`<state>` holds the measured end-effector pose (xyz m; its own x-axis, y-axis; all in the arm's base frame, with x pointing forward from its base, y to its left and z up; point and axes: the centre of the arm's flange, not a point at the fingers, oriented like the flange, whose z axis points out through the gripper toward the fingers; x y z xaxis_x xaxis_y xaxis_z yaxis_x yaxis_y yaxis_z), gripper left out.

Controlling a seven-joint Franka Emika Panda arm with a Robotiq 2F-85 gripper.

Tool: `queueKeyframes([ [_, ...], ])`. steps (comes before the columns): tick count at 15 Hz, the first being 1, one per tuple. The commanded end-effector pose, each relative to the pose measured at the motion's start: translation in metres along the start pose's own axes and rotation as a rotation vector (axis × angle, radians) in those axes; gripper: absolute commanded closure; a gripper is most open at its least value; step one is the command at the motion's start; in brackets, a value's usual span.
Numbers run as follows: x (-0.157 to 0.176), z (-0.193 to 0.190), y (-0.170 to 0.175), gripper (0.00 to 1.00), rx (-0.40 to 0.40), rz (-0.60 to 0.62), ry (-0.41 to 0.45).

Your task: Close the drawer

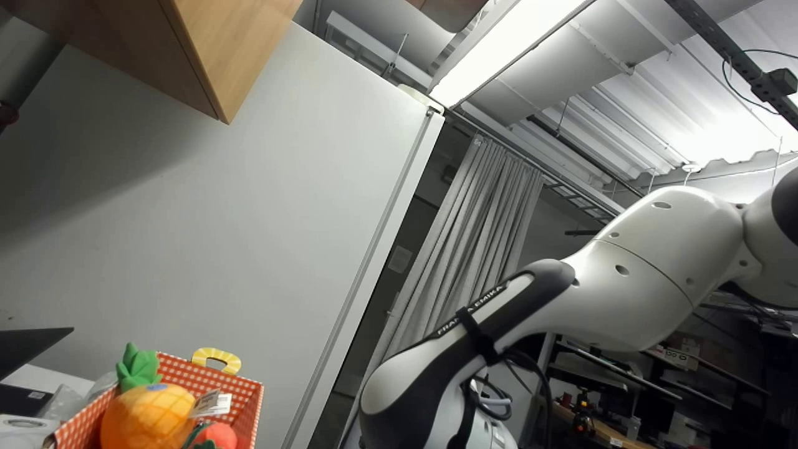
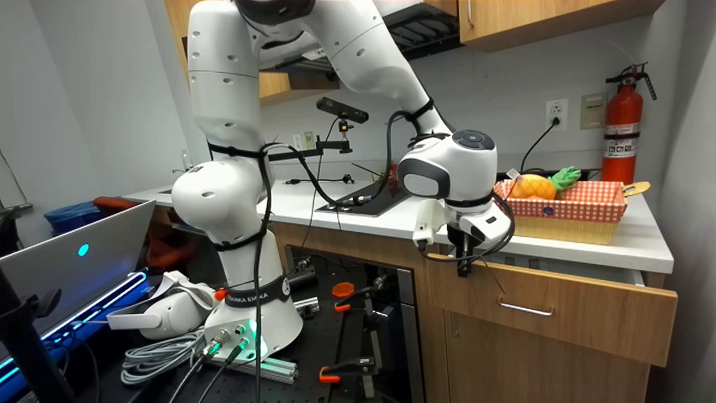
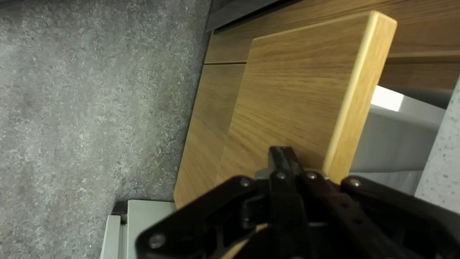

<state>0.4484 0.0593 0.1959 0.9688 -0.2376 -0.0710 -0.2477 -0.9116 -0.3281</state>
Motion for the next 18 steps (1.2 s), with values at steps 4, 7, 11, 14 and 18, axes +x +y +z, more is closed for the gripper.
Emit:
queueKeyframes([
  [4,-0.005,0.01,-0.019,1.0,0.033,0.072,0.048],
  [7,-0.006,0.015,-0.029,1.0,0.051,0.104,0.073],
  [11,-0.009,0.024,-0.046,1.0,0.071,0.145,0.094],
  [14,-0.009,0.024,-0.052,1.0,0.086,0.154,0.084],
  [18,0.0,0.015,-0.048,1.0,0.085,0.143,0.086],
])
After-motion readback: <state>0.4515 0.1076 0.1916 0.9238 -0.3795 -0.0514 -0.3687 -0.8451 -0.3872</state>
